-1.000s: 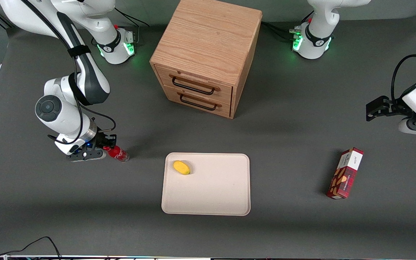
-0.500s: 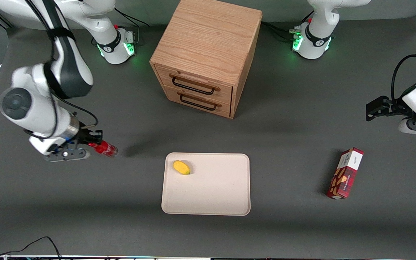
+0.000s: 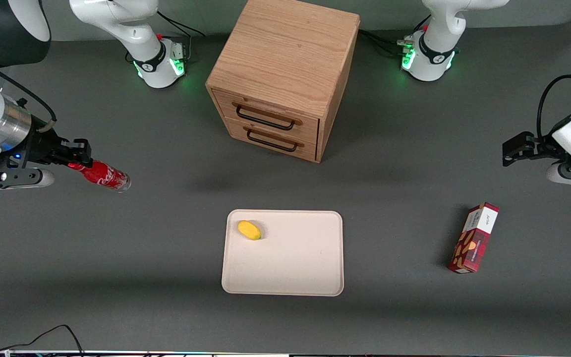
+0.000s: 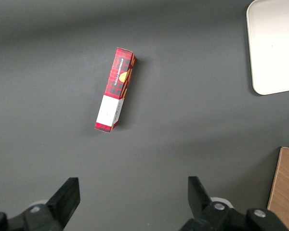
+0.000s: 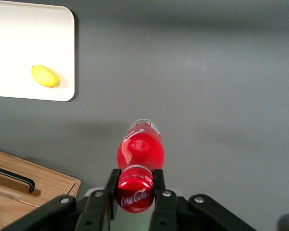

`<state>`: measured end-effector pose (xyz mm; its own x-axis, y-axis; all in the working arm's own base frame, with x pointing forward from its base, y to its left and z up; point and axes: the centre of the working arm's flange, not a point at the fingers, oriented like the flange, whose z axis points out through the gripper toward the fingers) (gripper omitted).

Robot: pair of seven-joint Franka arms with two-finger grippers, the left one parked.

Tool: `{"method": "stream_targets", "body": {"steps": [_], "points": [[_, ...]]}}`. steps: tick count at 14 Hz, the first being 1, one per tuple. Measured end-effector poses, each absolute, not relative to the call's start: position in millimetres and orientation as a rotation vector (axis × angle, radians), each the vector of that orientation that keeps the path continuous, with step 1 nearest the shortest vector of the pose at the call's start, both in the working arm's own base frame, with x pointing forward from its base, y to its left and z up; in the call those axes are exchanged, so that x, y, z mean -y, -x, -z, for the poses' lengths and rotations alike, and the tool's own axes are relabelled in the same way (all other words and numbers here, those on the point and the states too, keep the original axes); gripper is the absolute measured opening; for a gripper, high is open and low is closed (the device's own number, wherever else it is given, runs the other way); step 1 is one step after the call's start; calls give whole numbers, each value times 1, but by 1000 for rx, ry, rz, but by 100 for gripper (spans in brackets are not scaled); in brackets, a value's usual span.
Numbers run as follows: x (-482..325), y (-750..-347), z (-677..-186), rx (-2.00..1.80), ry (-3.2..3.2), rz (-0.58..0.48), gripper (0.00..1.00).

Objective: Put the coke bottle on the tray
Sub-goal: 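Carry the held bottle over the white tray beside the lemon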

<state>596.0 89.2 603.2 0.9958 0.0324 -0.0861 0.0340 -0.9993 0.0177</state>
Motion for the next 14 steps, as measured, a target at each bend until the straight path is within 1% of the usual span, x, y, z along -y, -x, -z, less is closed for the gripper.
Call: {"method": "stream_targets", "body": {"steps": [3, 5, 9, 14], "points": [[-108, -626, -576, -12, -3126, 148, 31], [-148, -648, -557, 9, -3137, 111, 31], [-232, -675, -520, -47, -3181, -81, 31], [-276, -708, -456, -109, -3222, -303, 31]]}}
